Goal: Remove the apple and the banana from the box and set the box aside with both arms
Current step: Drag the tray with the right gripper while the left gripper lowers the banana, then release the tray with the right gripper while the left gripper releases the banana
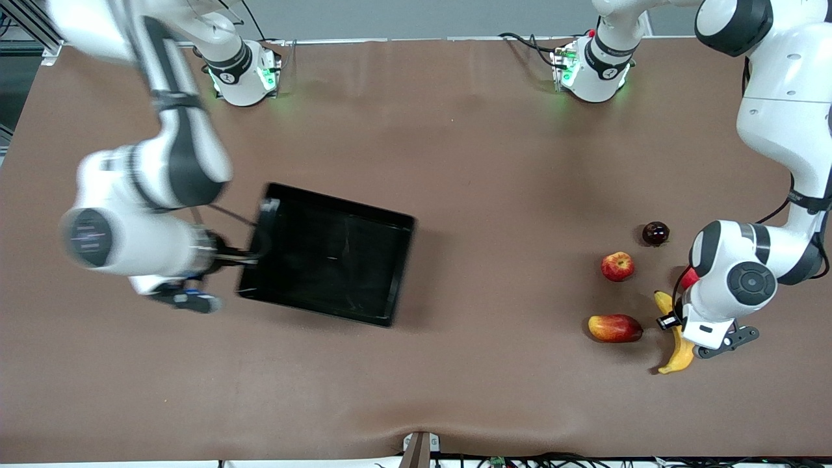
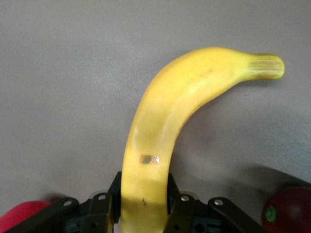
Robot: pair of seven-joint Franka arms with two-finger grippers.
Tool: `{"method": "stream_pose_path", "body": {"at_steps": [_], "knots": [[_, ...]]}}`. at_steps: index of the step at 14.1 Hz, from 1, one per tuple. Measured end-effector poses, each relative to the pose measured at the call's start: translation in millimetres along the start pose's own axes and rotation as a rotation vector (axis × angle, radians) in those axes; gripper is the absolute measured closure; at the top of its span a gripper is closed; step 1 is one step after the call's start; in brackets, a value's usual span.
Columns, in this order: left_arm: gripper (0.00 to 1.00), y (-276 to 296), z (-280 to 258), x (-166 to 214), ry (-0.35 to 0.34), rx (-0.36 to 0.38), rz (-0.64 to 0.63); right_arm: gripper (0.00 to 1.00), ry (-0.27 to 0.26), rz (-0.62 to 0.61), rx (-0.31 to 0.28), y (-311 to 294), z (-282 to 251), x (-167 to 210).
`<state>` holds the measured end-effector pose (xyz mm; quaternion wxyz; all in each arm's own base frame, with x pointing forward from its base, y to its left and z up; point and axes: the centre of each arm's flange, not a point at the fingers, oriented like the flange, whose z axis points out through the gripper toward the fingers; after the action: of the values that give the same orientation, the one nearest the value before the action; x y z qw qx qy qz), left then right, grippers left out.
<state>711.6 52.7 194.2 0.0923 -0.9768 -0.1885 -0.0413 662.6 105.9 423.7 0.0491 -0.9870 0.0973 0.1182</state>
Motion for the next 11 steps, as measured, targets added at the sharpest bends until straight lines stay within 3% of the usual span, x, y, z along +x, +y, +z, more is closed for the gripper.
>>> {"method": "stream_pose_path", "body": {"at_steps": [4, 7, 11], "knots": [[0.27, -3.8, -19.0, 10.6, 0.032, 0.000, -0.009, 0.94, -0.029, -0.105, 0.041, 124.7, -7.8, 24.0], [0.00, 10.3, -70.0, 9.7, 0.025, 0.014, 0.006, 0.94, -0.044, -0.159, 0.044, 226.2, 6.0, 31.2], [0.00, 37.3, -181.8, -9.5, 0.043, 0.044, 0.056, 0.94, -0.002, -0.234, 0.061, 335.3, 62.2, 35.3]]}}
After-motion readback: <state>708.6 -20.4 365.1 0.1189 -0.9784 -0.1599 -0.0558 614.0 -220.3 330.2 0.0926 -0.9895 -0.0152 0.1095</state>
